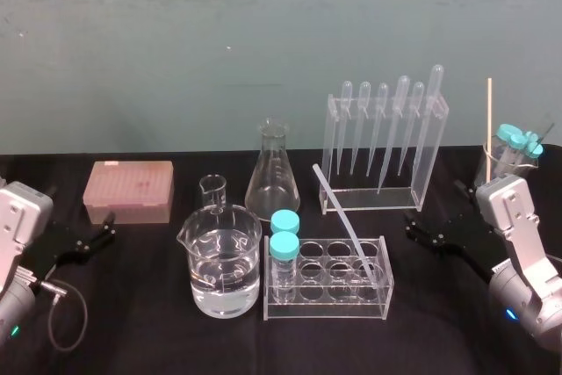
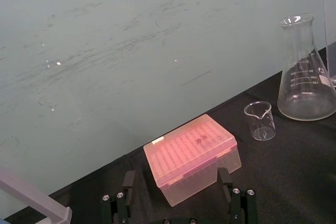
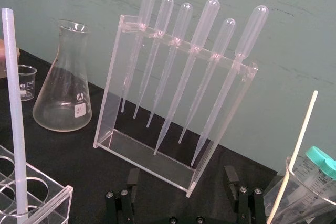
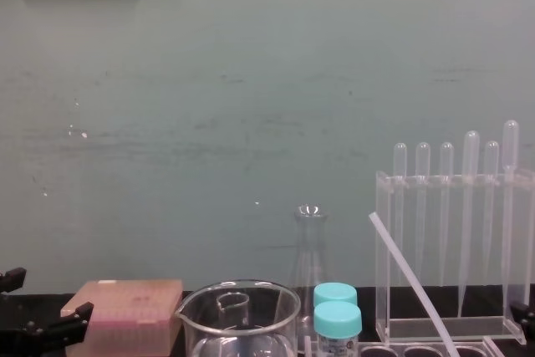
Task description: Pick up the stirring rod with one hand, then place it down.
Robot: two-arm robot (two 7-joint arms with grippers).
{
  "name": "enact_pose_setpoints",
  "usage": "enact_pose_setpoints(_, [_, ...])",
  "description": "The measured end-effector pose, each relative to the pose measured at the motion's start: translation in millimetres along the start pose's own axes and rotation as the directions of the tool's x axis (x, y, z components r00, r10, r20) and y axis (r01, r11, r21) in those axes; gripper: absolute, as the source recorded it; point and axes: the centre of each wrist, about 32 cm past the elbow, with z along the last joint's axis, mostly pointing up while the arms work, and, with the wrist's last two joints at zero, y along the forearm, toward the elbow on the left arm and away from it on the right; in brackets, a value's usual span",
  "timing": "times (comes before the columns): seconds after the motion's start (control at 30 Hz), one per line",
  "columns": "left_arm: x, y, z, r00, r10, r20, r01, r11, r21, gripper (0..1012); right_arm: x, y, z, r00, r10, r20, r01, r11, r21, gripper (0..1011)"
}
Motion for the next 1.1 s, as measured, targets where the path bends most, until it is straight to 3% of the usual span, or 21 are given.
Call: enact_pose_setpoints(1.1, [0.0,0.0,0.0,1.0000,0.000,0.000,0.000,1.0000,0.000,1000,0.0,0.0,0.0,1.000,0.000,0.000,0.000,1.000,0.000,1003])
